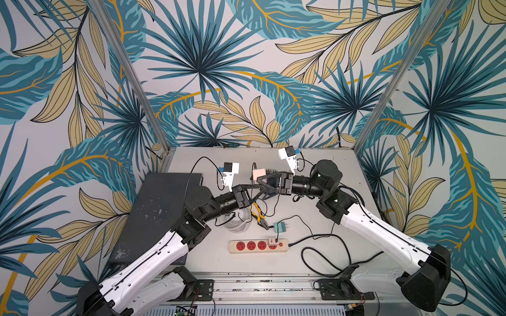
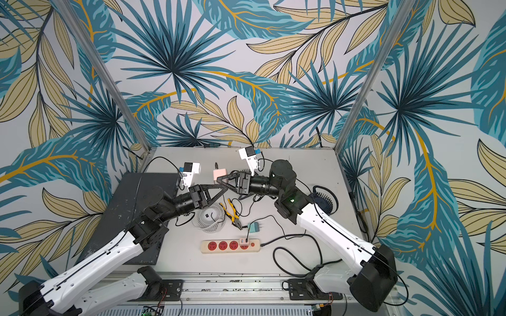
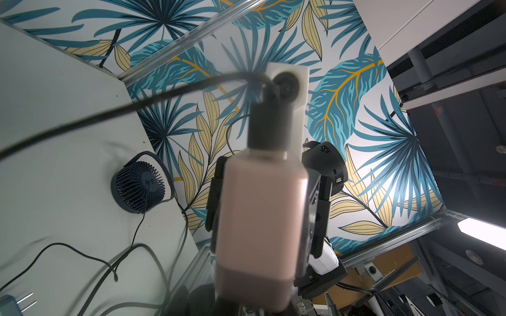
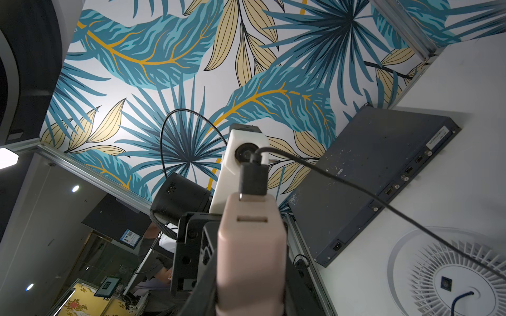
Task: Plug the desk fan into the power strip
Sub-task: Pick up the plug from the center of the board.
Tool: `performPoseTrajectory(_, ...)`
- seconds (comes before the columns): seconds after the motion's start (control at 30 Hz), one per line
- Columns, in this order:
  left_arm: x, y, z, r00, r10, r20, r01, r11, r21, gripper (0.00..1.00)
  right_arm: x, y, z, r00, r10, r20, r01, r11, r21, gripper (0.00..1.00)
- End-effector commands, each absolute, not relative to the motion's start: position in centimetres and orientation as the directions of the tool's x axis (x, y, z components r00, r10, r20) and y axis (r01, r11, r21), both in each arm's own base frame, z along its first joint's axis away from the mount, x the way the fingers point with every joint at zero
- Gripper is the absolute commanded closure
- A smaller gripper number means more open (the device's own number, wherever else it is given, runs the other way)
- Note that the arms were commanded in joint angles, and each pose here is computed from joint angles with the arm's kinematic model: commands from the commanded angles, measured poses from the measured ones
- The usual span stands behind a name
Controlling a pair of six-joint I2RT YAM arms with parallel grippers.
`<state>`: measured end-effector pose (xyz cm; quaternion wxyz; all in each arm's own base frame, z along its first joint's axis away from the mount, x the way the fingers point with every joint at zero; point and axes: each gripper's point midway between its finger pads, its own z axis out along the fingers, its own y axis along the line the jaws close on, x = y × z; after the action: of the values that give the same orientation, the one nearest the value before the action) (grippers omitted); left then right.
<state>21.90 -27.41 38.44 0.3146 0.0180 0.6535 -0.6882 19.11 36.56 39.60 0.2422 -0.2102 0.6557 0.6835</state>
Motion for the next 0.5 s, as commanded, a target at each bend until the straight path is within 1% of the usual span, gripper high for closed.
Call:
performPoseTrajectory(0.0, 23.4, -25.8, 39.1, -0.716, -0.524, -0.461, 0.496, 0.082, -0.865, 0.91, 16.4, 36.5, 37.2, -0.795, -0.037, -0.606, -0.604, -0.045, 0.795, 0.72)
performPoseTrajectory(0.07, 23.4, -25.6, 37.9, -0.71, -0.524, -0.471, 0.49, 0.114, -0.864, 0.94, 16.6, 35.9, 35.8, -0.792, -0.014, -0.61, -0.61, -0.006, 0.792, 0.69)
performPoseTrajectory(0.1, 23.4, -25.6, 37.4, -0.707, -0.518, -0.482, 0.49, 0.133, -0.861, 0.96, 16.8, 35.7, 35.1, -0.794, -0.001, -0.608, -0.608, 0.017, 0.794, 0.65)
performPoseTrajectory(0.17, 23.1, -25.5, 36.4, -0.696, -0.491, -0.524, 0.507, 0.181, -0.843, 0.99, 17.3, 35.1, 34.0, -0.794, 0.032, -0.607, -0.604, 0.061, 0.794, 0.51)
performPoseTrajectory(0.23, 22.8, -25.5, 35.2, -0.684, -0.445, -0.578, 0.529, 0.243, -0.813, 1.0, 17.8, 34.5, 33.4, -0.79, 0.069, -0.61, -0.603, 0.097, 0.792, 0.34)
performPoseTrajectory(0.27, 22.6, -25.5, 34.5, -0.68, -0.417, -0.603, 0.54, 0.272, -0.797, 1.0, 17.9, 34.2, 33.2, -0.783, 0.086, -0.616, -0.606, 0.113, 0.787, 0.29)
performPoseTrajectory(0.4, 21.7, -25.6, 32.5, -0.677, -0.311, -0.667, 0.573, 0.346, -0.743, 1.0, 19.0, 32.7, 32.8, -0.751, 0.17, -0.638, -0.613, 0.179, 0.769, 0.16)
performPoseTrajectory(0.47, 21.4, -25.5, 31.4, -0.66, -0.25, -0.709, 0.602, 0.389, -0.697, 1.0, 19.8, 31.8, 32.5, -0.741, 0.2, -0.641, -0.599, 0.234, 0.766, 0.09)
